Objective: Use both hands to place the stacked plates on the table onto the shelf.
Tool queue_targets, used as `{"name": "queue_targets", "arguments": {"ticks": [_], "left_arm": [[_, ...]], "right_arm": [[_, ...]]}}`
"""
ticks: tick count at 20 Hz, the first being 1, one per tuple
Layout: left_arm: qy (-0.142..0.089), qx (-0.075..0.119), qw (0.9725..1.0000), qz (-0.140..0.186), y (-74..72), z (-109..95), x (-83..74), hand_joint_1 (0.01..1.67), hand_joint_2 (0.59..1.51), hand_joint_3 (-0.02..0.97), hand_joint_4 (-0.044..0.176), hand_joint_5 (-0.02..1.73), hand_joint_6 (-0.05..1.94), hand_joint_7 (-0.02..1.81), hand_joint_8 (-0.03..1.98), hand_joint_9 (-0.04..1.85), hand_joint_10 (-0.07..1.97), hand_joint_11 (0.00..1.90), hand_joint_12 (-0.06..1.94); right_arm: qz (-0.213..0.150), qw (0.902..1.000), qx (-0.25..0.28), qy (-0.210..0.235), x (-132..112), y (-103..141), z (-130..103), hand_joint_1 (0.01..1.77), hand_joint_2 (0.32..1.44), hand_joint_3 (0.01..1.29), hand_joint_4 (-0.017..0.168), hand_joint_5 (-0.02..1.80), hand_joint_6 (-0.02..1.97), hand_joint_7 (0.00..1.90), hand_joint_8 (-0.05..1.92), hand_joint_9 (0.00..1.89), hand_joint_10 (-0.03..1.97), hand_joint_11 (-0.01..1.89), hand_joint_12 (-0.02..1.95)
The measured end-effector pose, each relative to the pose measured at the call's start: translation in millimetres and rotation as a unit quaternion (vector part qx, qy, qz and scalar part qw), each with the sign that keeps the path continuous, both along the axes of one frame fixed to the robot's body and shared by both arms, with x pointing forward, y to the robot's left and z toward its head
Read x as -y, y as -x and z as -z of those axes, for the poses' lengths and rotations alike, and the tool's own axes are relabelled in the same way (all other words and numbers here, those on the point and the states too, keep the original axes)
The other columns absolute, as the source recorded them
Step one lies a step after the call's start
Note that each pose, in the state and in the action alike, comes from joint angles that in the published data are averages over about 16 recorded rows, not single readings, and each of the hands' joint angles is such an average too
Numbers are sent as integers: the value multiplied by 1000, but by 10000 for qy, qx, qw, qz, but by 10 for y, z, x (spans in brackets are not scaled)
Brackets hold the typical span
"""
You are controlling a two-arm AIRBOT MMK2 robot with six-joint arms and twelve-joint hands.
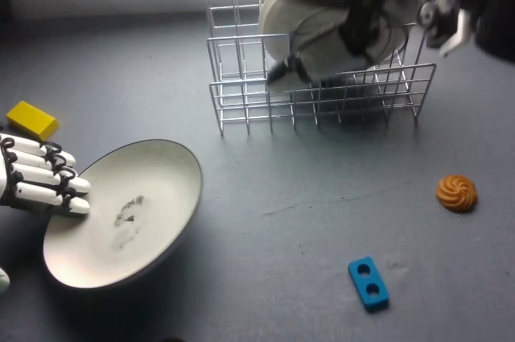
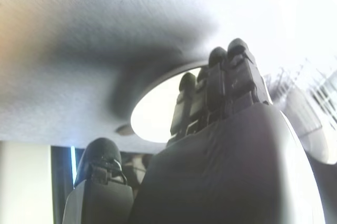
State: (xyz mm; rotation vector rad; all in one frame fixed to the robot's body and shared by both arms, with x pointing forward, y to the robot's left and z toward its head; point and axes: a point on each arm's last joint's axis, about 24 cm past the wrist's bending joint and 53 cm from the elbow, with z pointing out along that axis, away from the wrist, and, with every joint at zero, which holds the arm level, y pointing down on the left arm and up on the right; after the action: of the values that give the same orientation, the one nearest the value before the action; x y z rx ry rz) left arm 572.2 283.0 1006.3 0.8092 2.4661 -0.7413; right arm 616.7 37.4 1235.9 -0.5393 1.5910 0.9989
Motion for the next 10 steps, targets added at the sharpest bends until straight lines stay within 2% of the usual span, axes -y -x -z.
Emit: {"name": "queue_targets", "arguments": {"ticks": [10], "left_arm": [[-107, -125, 9998, -85, 56, 103, -77, 15, 1152, 12, -2, 69, -10, -4, -19, 82, 28, 23, 17]], "right_arm": [[-686, 9951, -348, 617, -360, 681, 749, 1036, 838, 10, 4, 21, 45, 16, 15, 18, 5, 11, 12]]}}
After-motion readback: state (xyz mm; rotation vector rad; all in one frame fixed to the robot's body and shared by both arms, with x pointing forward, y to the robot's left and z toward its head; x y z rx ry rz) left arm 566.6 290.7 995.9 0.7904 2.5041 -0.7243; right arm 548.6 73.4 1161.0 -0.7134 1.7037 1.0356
